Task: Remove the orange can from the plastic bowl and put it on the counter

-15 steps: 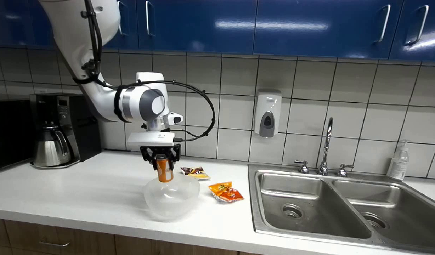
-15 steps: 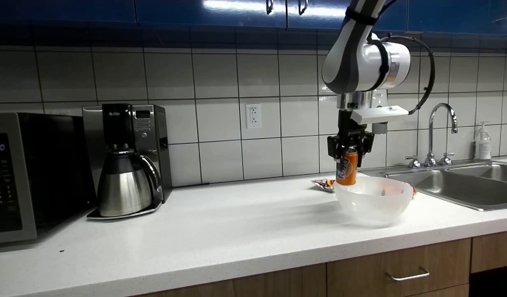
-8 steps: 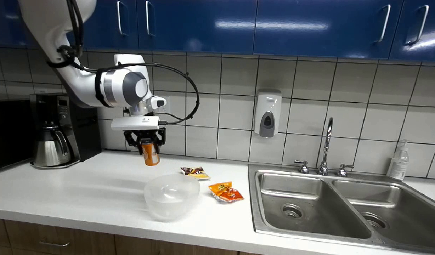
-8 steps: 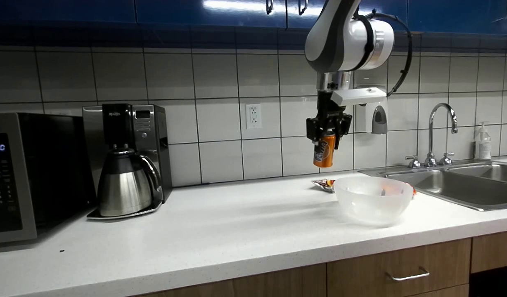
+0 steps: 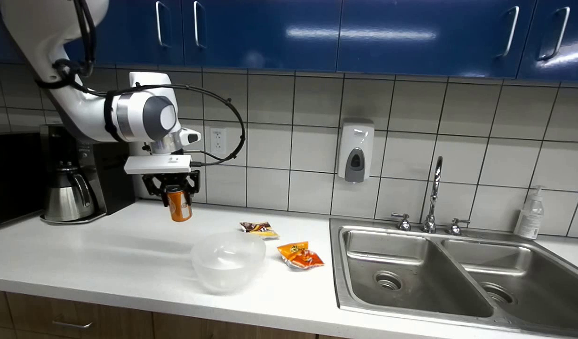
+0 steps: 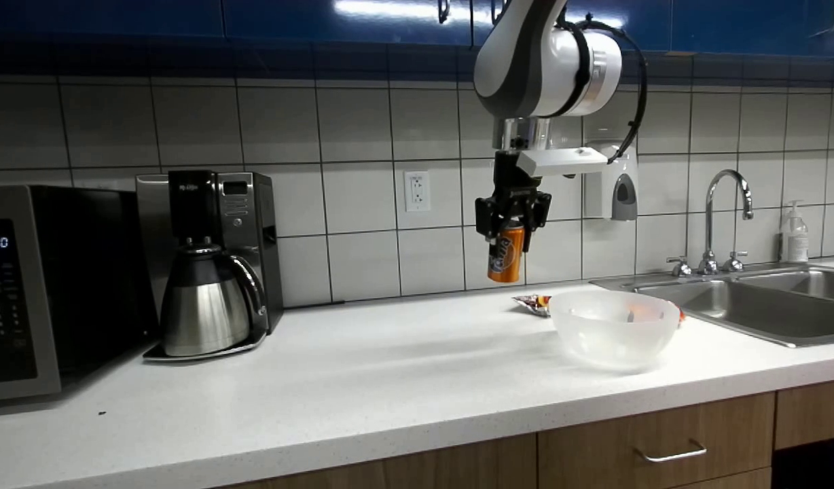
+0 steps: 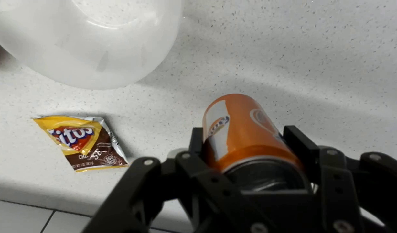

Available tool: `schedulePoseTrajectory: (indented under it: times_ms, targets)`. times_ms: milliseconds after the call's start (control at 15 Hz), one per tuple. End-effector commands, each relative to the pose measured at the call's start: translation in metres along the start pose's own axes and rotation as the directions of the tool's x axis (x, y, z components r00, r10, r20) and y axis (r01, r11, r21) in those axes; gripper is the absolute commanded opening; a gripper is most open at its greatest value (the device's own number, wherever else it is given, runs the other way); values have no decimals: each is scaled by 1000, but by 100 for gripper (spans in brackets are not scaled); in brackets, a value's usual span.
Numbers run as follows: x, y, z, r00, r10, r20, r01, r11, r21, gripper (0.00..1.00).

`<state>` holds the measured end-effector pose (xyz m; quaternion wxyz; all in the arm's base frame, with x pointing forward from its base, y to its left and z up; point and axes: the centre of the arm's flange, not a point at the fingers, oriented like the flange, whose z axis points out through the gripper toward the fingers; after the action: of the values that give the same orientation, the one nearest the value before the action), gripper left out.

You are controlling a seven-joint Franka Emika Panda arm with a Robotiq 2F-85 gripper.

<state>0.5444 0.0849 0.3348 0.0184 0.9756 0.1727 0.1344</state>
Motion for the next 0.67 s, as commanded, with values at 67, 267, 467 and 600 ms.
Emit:
schedulePoseTrajectory:
  times_ms: [67,267,467,600]
  targets:
    - [-7,-13,13,999,8,32,-9,999,32,39]
    - [-16,-16,32,998,20,59,-24,998,59,39]
    - [-24,-20,53,996,39,81,-45,996,79,39]
    - [-29,-21,65,994,47,98,-56,994,90,39]
